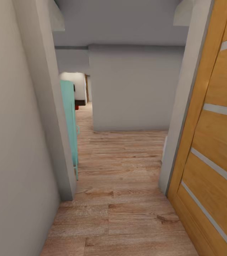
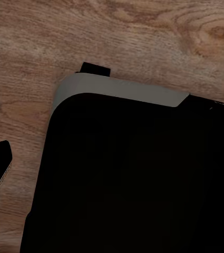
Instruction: Move the two storage containers from the living room to the garage. In the garage, place one container on the floor and stack the other container on top of it (either order is fine).
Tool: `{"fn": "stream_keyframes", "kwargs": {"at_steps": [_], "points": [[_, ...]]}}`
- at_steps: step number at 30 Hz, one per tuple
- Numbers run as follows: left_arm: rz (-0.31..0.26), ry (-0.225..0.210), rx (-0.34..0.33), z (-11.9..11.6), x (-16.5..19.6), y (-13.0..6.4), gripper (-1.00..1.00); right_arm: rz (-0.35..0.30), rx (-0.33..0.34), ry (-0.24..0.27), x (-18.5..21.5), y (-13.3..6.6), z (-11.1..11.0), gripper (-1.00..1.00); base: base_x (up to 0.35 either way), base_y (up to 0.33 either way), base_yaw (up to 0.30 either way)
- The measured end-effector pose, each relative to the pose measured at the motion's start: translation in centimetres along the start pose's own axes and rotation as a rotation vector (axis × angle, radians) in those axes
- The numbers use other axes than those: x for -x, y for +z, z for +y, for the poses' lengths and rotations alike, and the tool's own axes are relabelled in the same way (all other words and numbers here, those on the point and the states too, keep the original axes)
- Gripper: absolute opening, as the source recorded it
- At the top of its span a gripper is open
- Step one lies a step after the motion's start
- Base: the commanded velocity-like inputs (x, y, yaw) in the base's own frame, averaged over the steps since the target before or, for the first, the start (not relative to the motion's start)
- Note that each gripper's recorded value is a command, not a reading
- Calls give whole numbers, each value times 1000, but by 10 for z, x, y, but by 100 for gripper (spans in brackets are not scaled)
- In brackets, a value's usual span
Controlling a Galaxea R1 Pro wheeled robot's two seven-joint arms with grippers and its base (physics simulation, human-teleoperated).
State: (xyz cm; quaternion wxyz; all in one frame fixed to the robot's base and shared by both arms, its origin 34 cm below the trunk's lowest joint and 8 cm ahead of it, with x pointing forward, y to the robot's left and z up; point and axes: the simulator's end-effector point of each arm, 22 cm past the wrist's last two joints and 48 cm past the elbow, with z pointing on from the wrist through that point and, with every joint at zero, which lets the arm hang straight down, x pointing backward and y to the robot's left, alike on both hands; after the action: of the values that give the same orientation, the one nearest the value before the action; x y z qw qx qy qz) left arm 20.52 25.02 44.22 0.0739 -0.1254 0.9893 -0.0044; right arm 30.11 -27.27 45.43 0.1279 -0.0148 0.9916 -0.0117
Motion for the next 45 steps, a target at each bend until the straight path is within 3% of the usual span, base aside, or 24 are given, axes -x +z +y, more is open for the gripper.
{"fn": "stream_keyframes", "kwargs": {"at_steps": [27, 45], "points": [[17, -4, 6, 3, -7, 0, 100, 4, -3, -4, -1, 0, -3, 100, 323, 0, -17], [16, -7, 8, 5, -7, 0, 100, 4, -4, -4, -1, 0, -4, 100, 323, -124, 0]]}}
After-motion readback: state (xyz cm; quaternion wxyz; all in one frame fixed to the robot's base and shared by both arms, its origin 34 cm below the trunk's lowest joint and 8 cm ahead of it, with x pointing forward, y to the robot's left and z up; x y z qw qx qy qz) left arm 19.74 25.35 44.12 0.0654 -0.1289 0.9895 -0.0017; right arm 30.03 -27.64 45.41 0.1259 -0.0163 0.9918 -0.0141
